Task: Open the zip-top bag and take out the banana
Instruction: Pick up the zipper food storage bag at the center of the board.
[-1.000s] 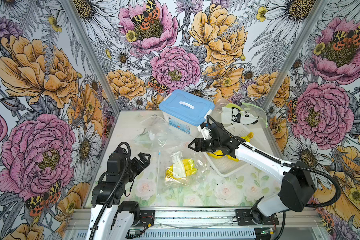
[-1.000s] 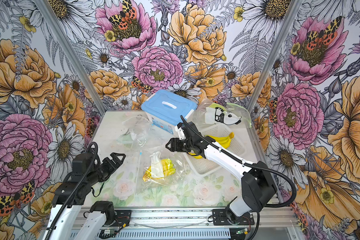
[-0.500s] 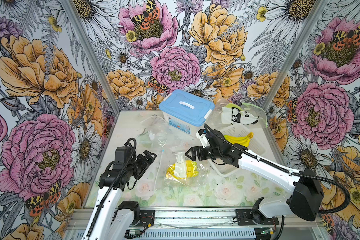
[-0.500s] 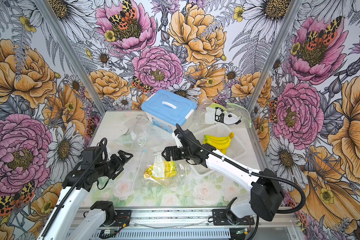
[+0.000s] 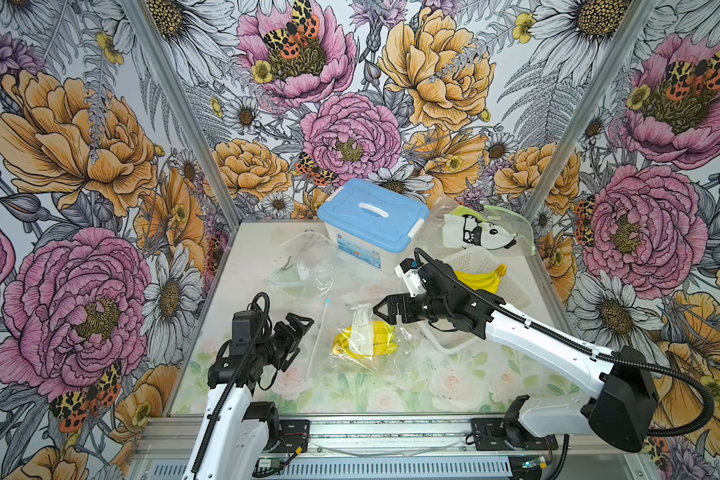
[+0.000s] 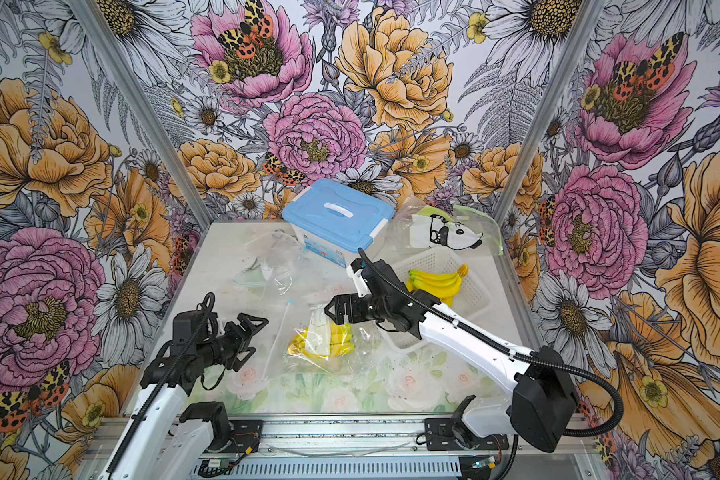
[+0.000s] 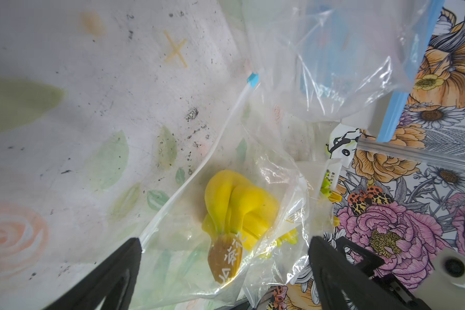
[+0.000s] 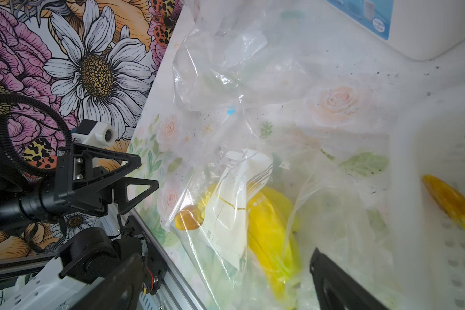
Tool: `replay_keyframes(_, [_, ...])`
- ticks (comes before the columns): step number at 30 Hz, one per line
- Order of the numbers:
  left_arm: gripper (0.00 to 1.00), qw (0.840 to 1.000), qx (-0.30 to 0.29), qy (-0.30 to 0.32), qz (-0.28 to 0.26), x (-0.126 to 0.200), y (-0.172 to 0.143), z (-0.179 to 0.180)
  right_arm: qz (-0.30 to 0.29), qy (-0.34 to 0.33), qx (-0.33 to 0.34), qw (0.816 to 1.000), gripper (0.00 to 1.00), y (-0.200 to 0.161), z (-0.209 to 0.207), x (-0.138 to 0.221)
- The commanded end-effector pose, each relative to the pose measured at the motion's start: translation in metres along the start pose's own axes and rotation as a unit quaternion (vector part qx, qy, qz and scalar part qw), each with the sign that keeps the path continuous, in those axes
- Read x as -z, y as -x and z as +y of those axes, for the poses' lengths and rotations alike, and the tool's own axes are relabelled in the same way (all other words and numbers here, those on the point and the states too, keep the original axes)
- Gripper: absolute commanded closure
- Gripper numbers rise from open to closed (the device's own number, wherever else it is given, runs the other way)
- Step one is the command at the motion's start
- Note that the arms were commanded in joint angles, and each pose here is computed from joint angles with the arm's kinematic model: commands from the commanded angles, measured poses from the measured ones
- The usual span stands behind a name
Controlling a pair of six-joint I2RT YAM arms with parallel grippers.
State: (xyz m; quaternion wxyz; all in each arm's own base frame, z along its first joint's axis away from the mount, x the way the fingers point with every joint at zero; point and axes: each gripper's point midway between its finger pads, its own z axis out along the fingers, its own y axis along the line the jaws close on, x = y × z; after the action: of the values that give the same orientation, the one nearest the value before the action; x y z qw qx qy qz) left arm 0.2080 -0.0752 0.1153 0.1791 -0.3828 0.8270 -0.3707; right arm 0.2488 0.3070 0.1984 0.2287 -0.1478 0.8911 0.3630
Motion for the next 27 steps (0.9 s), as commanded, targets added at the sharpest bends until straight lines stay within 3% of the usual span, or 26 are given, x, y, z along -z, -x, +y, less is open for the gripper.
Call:
replay_keyframes(1, [0.01,0.999,-0.02,-0.049,0.008,0.001,0.0,-0.017,0.001,0.025,-0.003,1.0,0.01,0.011,0.014,-0.001])
replay_keyframes(27, [0.01,0.997,0.046,-0.054,0.013,-0.019,0.002,0.001,0.033,0.035,-0.024,0.999,0.01,0.022,0.012,-0.031])
